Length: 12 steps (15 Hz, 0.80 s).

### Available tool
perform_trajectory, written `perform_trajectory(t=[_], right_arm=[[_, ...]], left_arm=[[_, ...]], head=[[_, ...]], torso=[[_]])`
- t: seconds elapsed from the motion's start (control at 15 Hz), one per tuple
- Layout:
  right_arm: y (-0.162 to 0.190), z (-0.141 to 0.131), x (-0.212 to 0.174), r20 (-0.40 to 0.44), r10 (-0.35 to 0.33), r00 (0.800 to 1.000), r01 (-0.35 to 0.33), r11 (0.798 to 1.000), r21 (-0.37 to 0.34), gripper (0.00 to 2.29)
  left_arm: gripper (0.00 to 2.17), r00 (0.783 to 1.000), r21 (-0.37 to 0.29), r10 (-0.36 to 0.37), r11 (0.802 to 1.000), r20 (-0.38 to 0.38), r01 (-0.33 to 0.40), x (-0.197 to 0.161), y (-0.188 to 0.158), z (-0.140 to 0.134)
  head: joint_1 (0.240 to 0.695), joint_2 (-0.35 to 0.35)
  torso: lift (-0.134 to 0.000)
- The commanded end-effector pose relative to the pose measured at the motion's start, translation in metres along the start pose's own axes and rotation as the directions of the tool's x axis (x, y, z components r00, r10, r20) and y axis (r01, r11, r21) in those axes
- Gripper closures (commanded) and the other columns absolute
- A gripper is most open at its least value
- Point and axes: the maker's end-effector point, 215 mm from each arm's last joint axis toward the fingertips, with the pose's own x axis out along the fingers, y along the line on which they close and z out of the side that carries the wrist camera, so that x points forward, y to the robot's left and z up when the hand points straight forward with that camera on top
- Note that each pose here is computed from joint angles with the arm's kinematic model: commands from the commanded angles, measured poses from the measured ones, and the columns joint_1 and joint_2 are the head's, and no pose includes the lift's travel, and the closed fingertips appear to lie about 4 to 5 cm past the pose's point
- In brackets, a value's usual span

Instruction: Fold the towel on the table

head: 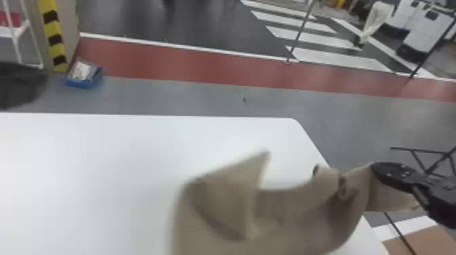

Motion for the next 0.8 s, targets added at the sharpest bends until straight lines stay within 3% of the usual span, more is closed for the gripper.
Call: perform_trajectory(t=[0.0, 0.07, 0.2, 0.27, 0.33, 0.4, 0.47, 0.6, 0.67, 0.73], right_arm=[[0.032, -0.017, 0.044, -0.074, 0.063, 0.995, -0.064, 0.998, -0.016, 2.25], [0.05, -0.021, 0.059, -0.102, 0.094, 0.99, -0.097, 0.995, -0.031, 2.25], [0.065, -0.022, 0.074, -0.122, 0.112, 0.986, -0.119, 0.992, -0.049, 2.25], [0.069, -0.017, 0.08, -0.124, 0.117, 0.985, -0.125, 0.99, -0.061, 2.25], [0.072, -0.011, 0.084, -0.119, 0.122, 0.985, -0.13, 0.99, -0.059, 2.25], [0.078, -0.01, 0.089, -0.127, 0.129, 0.983, -0.137, 0.989, -0.054, 2.25], [0.078, -0.007, 0.092, -0.136, 0.116, 0.984, -0.127, 0.989, -0.071, 2.25], [0.063, -0.011, 0.094, -0.17, 0.067, 0.983, -0.086, 0.991, -0.104, 2.25], [0.055, -0.017, 0.092, -0.187, 0.053, 0.981, -0.075, 0.991, -0.111, 2.25], [0.047, -0.023, 0.088, -0.197, 0.042, 0.98, -0.065, 0.992, -0.111, 2.25]], left_arm=[[2.11, 0.976, -0.025, -0.119, 0.993, -0.183, 0.117, 0.082, -0.034, -0.073], [2.11, 0.965, 0.009, -0.123, 0.992, -0.23, 0.129, 0.107, -0.04, -0.105], [2.0, 0.95, -0.006, -0.099, 0.995, -0.296, 0.102, 0.124, -0.042, -0.146], [1.7, 0.949, -0.025, -0.106, 0.994, -0.295, 0.103, 0.119, -0.047, -0.152], [1.14, 0.96, -0.035, -0.096, 0.995, -0.264, 0.09, 0.109, -0.047, -0.143], [0.35, 0.967, -0.047, -0.104, 0.994, -0.232, 0.096, 0.098, -0.055, -0.135], [0.02, 0.968, -0.054, -0.113, 0.993, -0.222, 0.104, 0.088, -0.065, -0.133], [0.06, 0.963, -0.108, -0.195, 0.978, -0.185, 0.177, 0.062, -0.103, -0.132], [0.14, 0.953, -0.14, -0.254, 0.962, -0.164, 0.233, 0.05, -0.124, -0.13], [0.19, 0.934, -0.182, -0.333, 0.934, -0.133, 0.307, 0.039, -0.15, -0.129]], head=[[0.642, -0.35], [0.652, -0.35], [0.692, -0.35], [0.695, -0.35], [0.695, -0.35], [0.695, -0.35], [0.695, -0.35], [0.695, -0.35], [0.695, -0.35], [0.695, -0.35]], torso=[[-0.124], [-0.124], [-0.124], [-0.124], [-0.124], [-0.124], [-0.124], [-0.124], [-0.124], [-0.124]])
